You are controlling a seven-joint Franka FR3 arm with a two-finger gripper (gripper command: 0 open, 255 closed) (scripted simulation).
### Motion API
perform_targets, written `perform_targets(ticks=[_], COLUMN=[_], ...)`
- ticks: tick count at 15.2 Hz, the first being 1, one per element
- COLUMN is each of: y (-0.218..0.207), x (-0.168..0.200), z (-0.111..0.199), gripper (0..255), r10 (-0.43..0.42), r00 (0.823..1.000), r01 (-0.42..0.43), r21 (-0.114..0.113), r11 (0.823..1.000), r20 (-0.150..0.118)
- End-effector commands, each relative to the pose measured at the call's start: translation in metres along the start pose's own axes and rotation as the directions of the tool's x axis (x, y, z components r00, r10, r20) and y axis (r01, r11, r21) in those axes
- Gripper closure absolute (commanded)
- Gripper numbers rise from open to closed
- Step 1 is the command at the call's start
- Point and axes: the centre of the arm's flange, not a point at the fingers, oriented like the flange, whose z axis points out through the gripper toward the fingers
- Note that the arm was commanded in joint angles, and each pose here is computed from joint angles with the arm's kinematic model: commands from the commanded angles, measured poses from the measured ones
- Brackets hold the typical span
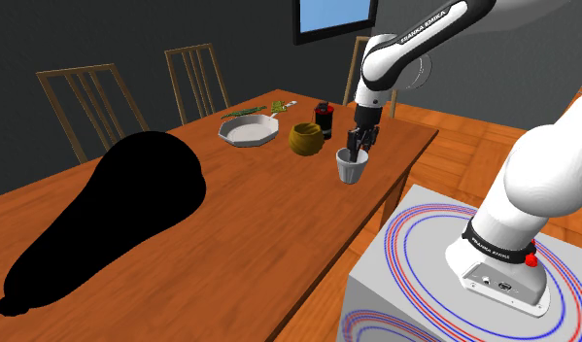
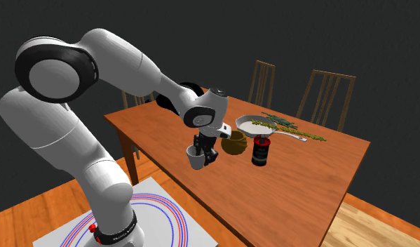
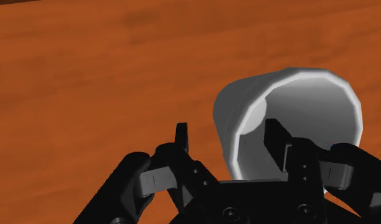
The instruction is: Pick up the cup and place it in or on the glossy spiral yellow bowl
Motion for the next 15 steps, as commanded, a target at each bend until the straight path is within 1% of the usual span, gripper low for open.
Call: perform_targets(ticks=[1, 9, 15], y=[0.000, 0.000, -0.007], x=[0.000, 0.000, -0.002], z=[0.000, 0.000, -0.031], gripper=[255, 255, 255], r10=[0.000, 0.000, 0.000], r00=[1.000, 1.000, 1.000], r01=[0.000, 0.000, 0.000], r21=[0.000, 0.000, 0.000], r11=[1.000, 1.000, 1.000], r20=[0.000, 0.000, 0.000])
